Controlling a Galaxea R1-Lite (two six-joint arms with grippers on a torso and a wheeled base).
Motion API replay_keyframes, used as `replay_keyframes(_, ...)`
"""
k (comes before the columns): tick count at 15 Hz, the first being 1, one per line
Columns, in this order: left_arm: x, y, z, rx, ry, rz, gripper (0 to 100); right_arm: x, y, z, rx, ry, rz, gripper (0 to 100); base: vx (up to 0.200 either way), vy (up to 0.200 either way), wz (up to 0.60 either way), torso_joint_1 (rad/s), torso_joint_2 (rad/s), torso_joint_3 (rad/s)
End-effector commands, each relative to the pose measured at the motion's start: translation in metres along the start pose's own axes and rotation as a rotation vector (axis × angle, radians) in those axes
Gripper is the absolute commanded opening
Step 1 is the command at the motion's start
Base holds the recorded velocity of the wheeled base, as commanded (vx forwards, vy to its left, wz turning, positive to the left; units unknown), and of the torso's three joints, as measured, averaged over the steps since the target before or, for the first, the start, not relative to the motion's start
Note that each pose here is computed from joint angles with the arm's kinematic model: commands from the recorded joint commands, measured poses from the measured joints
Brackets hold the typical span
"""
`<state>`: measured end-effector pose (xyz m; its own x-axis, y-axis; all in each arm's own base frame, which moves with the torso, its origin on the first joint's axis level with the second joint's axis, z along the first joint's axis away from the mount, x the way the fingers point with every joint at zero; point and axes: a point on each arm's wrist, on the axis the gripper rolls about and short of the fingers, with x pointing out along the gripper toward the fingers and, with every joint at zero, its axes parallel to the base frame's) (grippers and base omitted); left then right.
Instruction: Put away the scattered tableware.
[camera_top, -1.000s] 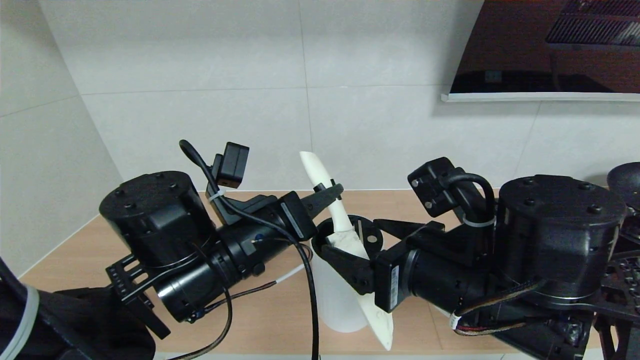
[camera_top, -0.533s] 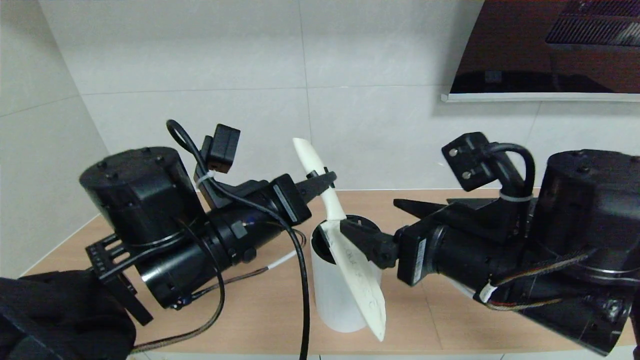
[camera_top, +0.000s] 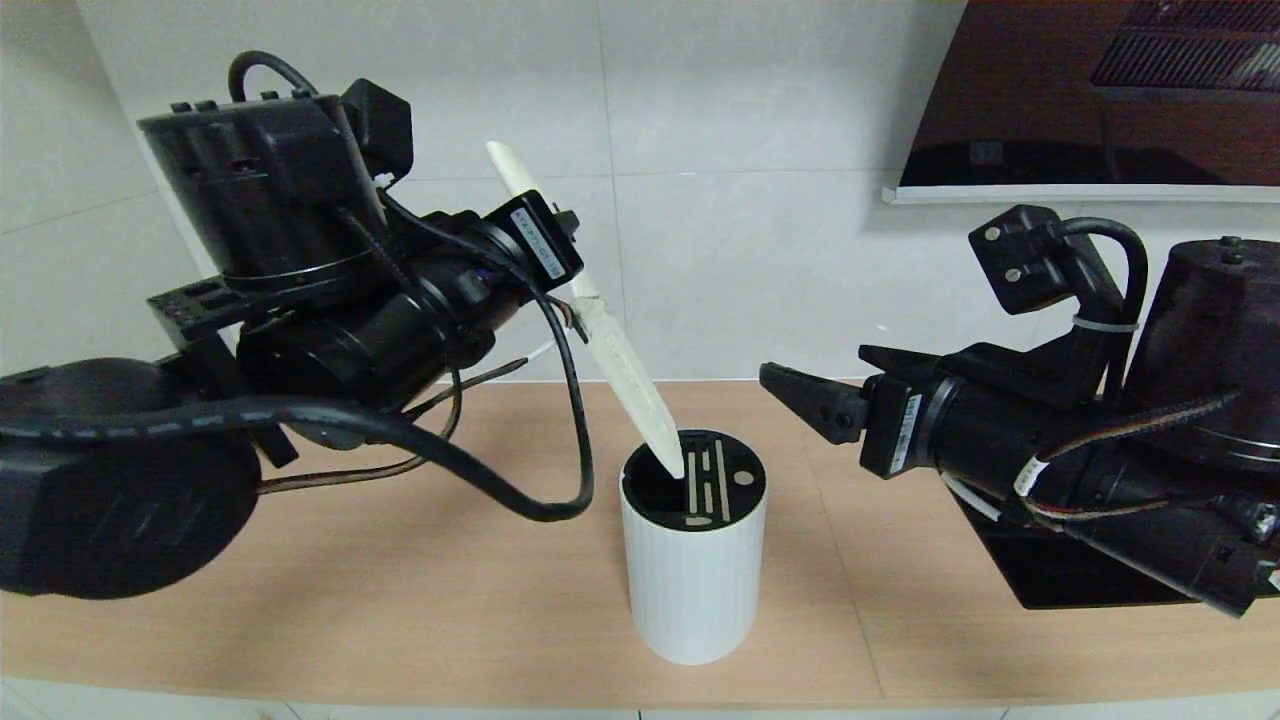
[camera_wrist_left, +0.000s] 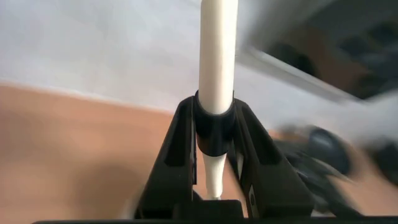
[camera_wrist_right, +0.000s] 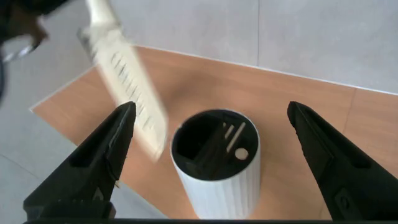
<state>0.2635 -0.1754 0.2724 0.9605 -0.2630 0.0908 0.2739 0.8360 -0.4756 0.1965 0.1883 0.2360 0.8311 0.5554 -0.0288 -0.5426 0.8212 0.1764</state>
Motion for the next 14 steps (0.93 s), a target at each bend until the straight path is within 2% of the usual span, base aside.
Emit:
replay_keyframes(1,0.011,-0.003,-0.024,0.066,0.001,0.031,0,0.004,-0.002,-0.004,-0.005,0.013,-0.010,100,0.000,0.000,0.00,0.000,0.00,0.000)
replay_keyframes(2,0.011,-0.005,-0.034,0.147,-0.018,0.060,0,0.003,-0.002,-0.003,-0.004,0.011,-0.012,100,0.000,0.000,0.00,0.000,0.00,0.000)
replay_keyframes(4,0.011,-0.009,-0.046,0.215,-0.056,0.079,0,0.004,-0.003,-0.004,-0.004,0.013,-0.013,100,0.000,0.000,0.00,0.000,0.00,0.000)
replay_keyframes(6,0.013,-0.008,-0.055,0.259,-0.080,0.093,0,0.004,-0.003,-0.004,-0.004,0.013,-0.013,100,0.000,0.000,0.00,0.000,0.00,0.000)
replay_keyframes(8,0.020,-0.006,-0.068,0.271,-0.086,0.106,0,0.004,-0.003,-0.004,-0.005,0.012,-0.015,100,0.000,0.000,0.00,0.000,0.00,0.000)
replay_keyframes(10,0.024,-0.004,-0.078,0.284,-0.063,0.115,0,0.004,-0.003,-0.004,-0.005,0.014,-0.015,100,0.000,0.000,0.00,0.000,0.00,0.000)
replay_keyframes(14,0.026,-0.005,-0.087,0.284,-0.042,0.112,0,0.005,-0.003,-0.005,-0.005,0.015,-0.015,100,0.000,0.000,0.00,0.000,0.00,0.000)
